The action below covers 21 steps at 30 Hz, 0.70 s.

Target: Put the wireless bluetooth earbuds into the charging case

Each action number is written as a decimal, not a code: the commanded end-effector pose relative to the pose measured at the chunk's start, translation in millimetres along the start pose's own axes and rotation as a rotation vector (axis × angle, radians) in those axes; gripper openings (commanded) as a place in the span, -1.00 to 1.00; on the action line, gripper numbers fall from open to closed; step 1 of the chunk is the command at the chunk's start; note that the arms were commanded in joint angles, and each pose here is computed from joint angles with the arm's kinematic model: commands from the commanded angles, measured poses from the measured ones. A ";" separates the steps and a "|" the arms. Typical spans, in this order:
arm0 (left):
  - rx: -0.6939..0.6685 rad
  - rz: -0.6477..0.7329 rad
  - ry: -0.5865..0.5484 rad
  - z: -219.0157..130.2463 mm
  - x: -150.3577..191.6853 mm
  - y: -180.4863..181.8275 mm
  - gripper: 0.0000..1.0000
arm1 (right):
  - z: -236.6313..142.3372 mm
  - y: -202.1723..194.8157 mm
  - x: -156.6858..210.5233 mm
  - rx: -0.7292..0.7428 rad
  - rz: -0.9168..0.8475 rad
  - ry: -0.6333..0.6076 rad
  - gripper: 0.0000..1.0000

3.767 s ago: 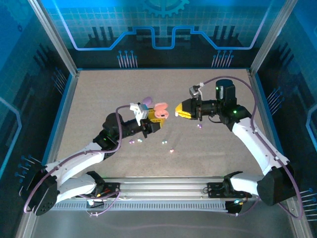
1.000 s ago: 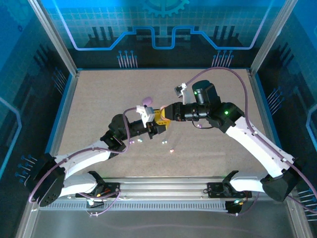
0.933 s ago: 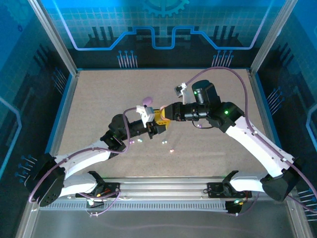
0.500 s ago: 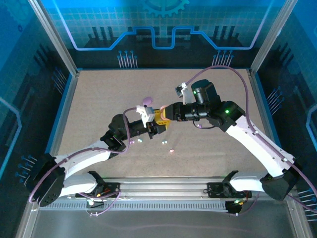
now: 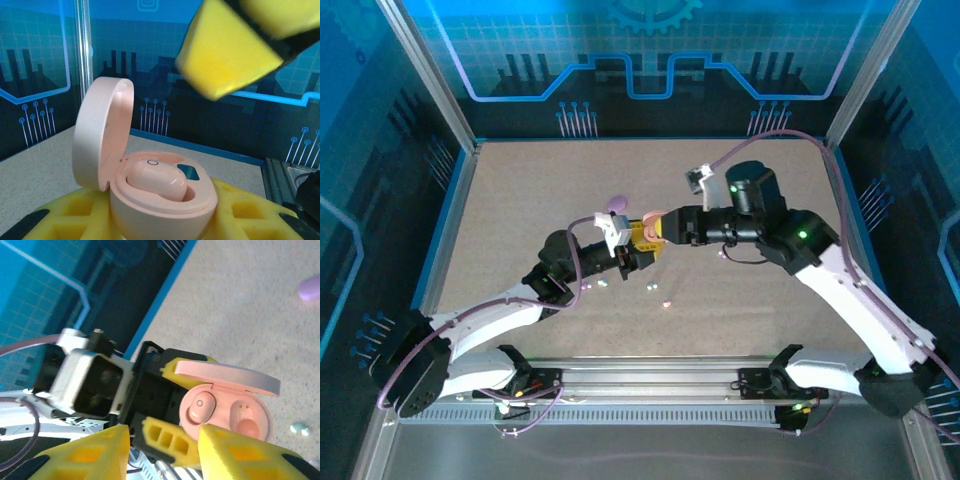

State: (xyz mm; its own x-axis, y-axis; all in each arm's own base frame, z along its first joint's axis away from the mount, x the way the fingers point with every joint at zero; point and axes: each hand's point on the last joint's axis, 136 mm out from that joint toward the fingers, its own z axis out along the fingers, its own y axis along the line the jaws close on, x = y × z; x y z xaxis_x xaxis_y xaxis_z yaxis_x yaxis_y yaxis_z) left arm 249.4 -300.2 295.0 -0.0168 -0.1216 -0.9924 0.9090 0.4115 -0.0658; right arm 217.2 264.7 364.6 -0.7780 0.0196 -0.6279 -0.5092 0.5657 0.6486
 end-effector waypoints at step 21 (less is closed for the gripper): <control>-0.089 0.059 -0.114 -37.1 -51.9 -7.5 -0.36 | 35.9 -177.3 137.6 0.392 0.445 0.276 -0.23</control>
State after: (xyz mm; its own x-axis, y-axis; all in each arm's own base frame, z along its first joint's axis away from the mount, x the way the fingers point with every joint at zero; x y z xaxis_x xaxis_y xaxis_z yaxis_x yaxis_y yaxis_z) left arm 229.8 -267.3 342.8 0.0743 -0.1963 -0.9777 0.8757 0.4819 -0.0302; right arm 223.2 178.1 161.5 -0.9490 0.1778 -0.2604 0.0109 0.8438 0.5366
